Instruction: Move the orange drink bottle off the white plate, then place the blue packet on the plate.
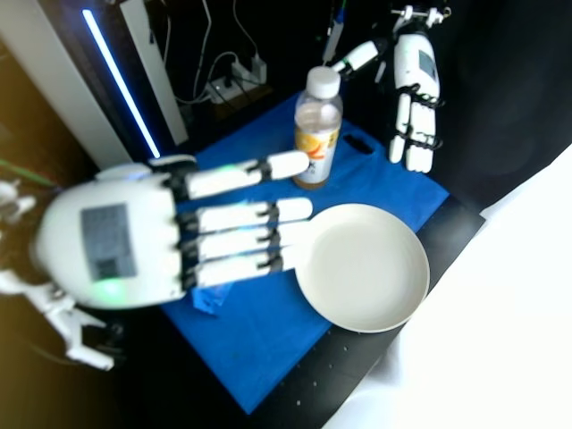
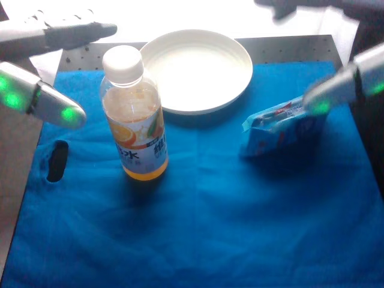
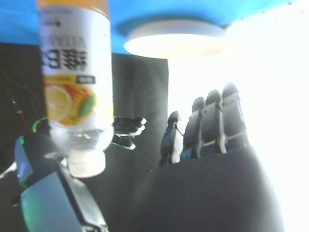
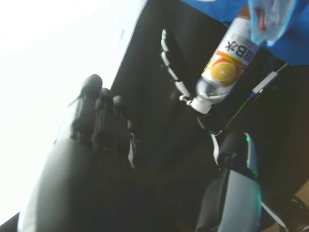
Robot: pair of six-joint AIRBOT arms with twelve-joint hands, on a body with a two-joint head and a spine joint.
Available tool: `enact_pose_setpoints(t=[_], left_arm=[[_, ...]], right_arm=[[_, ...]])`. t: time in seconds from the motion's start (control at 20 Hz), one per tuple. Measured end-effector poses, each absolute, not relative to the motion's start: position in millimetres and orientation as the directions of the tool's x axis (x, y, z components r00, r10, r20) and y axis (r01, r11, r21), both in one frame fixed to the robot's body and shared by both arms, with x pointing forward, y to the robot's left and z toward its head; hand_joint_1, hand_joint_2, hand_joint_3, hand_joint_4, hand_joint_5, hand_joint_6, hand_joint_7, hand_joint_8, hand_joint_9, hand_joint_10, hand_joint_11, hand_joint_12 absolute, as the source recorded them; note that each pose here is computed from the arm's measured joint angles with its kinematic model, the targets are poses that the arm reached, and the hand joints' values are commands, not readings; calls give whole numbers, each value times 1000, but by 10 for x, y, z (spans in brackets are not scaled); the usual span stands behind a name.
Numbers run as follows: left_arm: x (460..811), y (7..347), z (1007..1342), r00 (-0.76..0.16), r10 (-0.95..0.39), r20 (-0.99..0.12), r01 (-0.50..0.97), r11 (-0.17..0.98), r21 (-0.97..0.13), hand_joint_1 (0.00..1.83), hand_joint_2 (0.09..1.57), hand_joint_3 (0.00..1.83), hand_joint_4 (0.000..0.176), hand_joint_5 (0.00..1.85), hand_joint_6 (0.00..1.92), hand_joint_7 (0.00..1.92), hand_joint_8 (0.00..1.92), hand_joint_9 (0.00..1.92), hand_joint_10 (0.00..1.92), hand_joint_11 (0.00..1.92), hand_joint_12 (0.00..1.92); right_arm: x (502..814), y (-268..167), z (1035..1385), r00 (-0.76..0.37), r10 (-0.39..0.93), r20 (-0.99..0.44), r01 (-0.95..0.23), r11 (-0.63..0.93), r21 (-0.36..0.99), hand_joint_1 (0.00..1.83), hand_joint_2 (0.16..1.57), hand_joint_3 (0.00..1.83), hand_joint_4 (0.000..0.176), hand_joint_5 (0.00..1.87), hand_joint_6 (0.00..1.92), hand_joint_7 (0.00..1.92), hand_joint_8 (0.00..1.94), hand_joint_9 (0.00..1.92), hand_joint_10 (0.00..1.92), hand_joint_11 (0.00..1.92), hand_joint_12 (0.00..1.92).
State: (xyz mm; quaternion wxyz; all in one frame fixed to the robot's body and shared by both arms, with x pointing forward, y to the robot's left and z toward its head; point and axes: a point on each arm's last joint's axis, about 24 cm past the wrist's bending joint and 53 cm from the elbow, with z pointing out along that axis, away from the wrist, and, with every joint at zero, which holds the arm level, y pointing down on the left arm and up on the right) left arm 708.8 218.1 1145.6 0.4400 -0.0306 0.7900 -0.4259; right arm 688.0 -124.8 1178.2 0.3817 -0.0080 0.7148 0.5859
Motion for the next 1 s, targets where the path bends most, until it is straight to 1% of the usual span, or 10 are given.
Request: enact_pose_setpoints(t=[0.05, 0.1, 0.25, 0.35, 0.5, 0.6, 0.75, 0.85, 0.9, 1.0], left_arm=[[7104, 2220, 11456, -606, -427, -671, 319, 642, -697, 604, 566, 0, 173, 0, 0, 0, 0, 0, 0, 0, 0], [7111, 2232, 11461, -604, -431, -670, 315, 643, -698, 575, 566, 0, 152, 0, 0, 0, 0, 0, 0, 0, 0], [7108, 2198, 11493, -605, -443, -661, 320, 625, -712, 573, 580, 4, 175, 0, 0, 0, 0, 0, 0, 0, 0], [7145, 2248, 11531, -593, -455, -664, 319, 625, -712, 575, 595, 9, 176, 0, 0, 0, 0, 0, 0, 0, 0], [7191, 2262, 11564, -581, -459, -672, 322, 629, -707, 586, 583, 2, 176, 0, 0, 0, 0, 0, 0, 0, 0], [7235, 2264, 11615, -568, -471, -675, 325, 625, -710, 555, 572, 0, 176, 0, 0, 0, 0, 0, 0, 0, 0], [7262, 2286, 11600, -563, -469, -681, 322, 635, -703, 520, 584, 4, 176, 0, 0, 0, 0, 0, 0, 0, 0], [7261, 2271, 11591, -564, -467, -681, 323, 635, -702, 277, 672, 18, 176, 0, 0, 0, 0, 0, 0, 0, 0], [7265, 2262, 11597, -563, -468, -681, 324, 634, -703, 164, 674, 16, 176, 0, 0, 0, 0, 0, 0, 0, 0], [7275, 2252, 11633, -557, -472, -684, 330, 629, -703, 16, 695, 17, 176, 0, 0, 0, 0, 0, 0, 0, 0]], right_arm=[[6883, -1241, 11699, -713, 417, -564, -452, 341, 824, 803, 689, 0, 85, 70, 3, 177, 1, 229, 3, 3, 600], [6908, -1257, 11660, -715, 409, -567, -445, 359, 820, 757, 605, 0, 13, 156, 6, 217, 3, 235, 2, 106, 612], [6943, -1288, 11606, -722, 401, -564, -426, 384, 819, 861, 597, 1, 32, 282, 14, 277, 5, 255, 1, 52, 559], [6928, -1254, 11423, -728, 343, -593, -432, 441, 786, 793, 536, 0, 98, 381, 17, 149, 0, 95, 0, 3, 447], [6952, -1262, 11339, -727, 332, -601, -424, 471, 774, 786, 555, 2, 90, 423, 9, 178, 9, 62, 0, 0, 272], [6993, -1310, 11285, -720, 325, -614, -418, 503, 756, 774, 581, 1, 15, 425, 1, 317, 9, 230, 5, 0, 438], [7075, -1418, 11204, -705, 315, -636, -407, 554, 726, 769, 589, 4, 24, 403, 0, 316, 1, 223, 0, 0, 464], [7139, -1465, 11194, -697, 330, -637, -393, 567, 724, 765, 632, 5, 19, 388, 5, 232, 2, 128, 1, 0, 188], [7163, -1473, 11177, -694, 332, -639, -389, 574, 721, 770, 640, 0, 41, 370, 1, 276, 4, 187, 3, 0, 362], [7191, -1442, 11127, -695, 330, -639, -383, 582, 717, 816, 639, 2, 31, 364, 1, 312, 1, 228, 1, 0, 580]])
